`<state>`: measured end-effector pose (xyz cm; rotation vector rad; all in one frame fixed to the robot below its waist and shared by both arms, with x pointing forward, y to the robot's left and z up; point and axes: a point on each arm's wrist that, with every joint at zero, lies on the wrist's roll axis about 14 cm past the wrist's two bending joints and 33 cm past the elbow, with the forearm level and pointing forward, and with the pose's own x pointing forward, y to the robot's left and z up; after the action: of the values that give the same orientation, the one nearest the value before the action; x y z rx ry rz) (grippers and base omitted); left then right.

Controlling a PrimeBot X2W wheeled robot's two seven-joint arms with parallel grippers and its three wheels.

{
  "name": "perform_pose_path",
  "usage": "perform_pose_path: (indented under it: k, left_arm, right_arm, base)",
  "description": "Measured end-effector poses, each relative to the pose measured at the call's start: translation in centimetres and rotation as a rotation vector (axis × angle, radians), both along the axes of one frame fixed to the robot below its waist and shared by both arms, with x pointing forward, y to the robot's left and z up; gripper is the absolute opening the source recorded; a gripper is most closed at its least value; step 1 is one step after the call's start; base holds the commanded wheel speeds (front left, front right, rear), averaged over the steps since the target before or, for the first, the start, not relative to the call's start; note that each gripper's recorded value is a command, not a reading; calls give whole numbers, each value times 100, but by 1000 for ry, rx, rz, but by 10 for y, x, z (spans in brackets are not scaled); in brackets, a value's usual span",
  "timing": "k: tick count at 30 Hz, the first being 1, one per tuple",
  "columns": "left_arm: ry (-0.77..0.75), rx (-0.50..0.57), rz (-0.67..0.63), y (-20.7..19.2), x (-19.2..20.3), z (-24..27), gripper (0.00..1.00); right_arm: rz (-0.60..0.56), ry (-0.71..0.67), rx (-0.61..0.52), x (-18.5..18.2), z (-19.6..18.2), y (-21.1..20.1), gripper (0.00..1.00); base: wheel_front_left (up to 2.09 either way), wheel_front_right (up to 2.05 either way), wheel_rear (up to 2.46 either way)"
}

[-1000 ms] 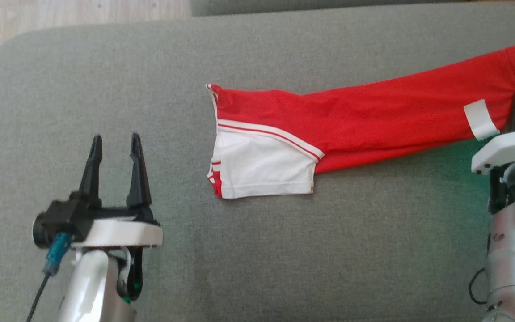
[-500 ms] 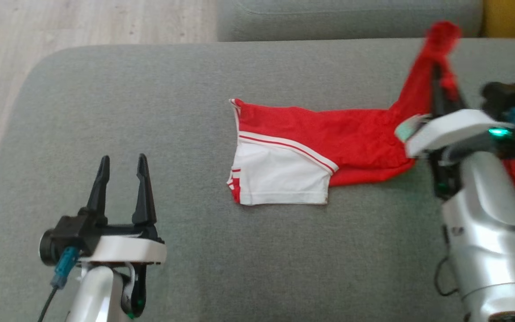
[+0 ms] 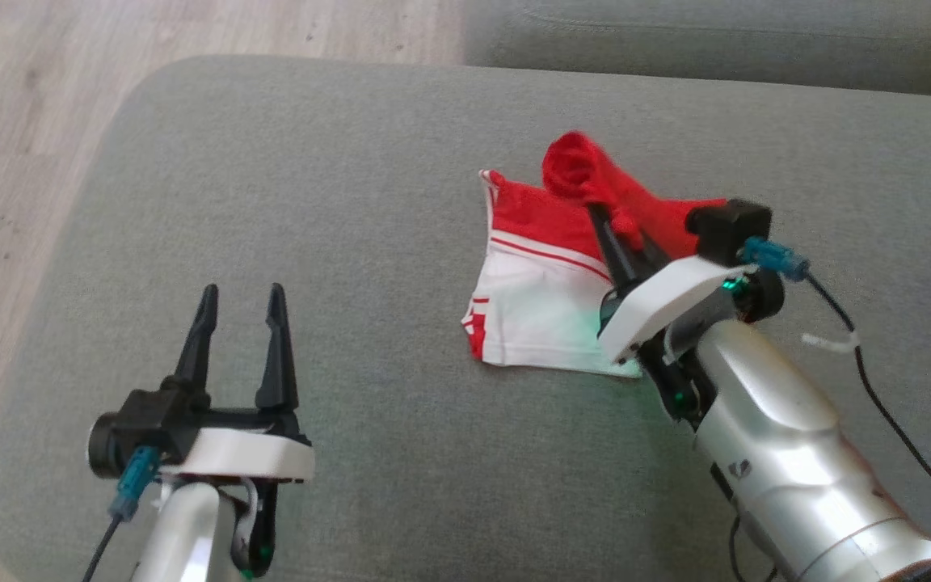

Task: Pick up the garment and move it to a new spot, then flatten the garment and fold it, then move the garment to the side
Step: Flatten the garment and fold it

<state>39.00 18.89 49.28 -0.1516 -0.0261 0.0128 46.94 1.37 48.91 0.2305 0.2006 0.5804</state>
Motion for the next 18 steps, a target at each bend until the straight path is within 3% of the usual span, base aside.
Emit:
perform_pose_path:
  k: [9, 10, 14, 18]
  left_arm:
    - [33, -6, 27, 8, -9, -10, 100]
    - [36, -6, 27, 8, -9, -11, 100]
    - [42, -6, 26, 8, -9, -13, 100]
    - [32, -9, 10, 3, -5, -10, 100]
  right_arm:
    - [100, 91, -41, -19, -42, 29, 0]
    - [112, 95, -44, -21, -45, 32, 100]
    - [162, 87, -52, -28, -46, 44, 100]
    - [126, 43, -57, -17, -32, 33, 100]
  base:
    - [0, 0, 0]
    - [0, 0, 0]
    - [0, 0, 0]
    - [0, 0, 0]
